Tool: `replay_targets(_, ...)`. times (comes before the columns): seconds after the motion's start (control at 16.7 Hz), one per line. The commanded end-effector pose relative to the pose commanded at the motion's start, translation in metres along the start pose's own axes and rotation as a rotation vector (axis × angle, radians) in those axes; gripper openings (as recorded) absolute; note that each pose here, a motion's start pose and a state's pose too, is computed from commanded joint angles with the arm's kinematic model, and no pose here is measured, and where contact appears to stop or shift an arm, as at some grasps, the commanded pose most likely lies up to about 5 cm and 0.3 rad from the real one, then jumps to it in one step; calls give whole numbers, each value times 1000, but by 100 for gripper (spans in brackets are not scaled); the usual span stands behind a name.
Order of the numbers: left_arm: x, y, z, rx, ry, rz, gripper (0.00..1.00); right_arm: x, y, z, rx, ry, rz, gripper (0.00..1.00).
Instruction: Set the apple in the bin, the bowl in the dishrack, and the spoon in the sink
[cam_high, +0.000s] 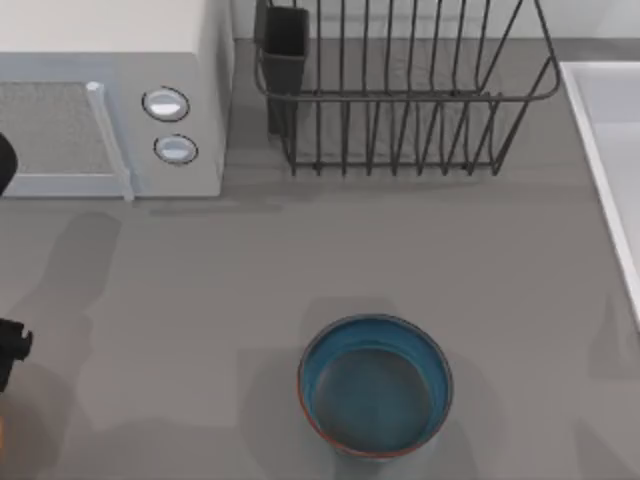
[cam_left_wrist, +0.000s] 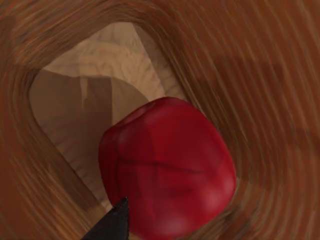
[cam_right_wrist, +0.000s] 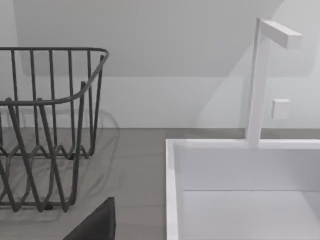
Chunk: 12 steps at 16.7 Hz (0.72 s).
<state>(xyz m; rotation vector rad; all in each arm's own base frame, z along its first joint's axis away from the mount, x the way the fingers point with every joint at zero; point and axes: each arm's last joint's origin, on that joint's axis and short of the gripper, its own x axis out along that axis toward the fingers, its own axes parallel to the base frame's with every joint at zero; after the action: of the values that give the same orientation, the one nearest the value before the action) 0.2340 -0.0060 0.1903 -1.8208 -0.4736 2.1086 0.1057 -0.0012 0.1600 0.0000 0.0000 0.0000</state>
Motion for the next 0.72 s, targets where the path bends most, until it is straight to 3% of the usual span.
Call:
replay_targets(0.18, -2, -1, 1, 5, 10, 2, 100, 0, 0, 0, 0, 0, 0, 100)
replay_targets(0.36, -14, -7, 9, 48, 101, 28, 100, 0, 0, 0, 0, 0, 0, 100)
replay_targets(0.6, -39, -21, 33, 203, 348, 55, 100, 0, 0, 0, 0, 0, 0, 100)
replay_targets(0.72, -50, -28, 51, 327, 509, 33, 100, 0, 0, 0, 0, 0, 0, 100)
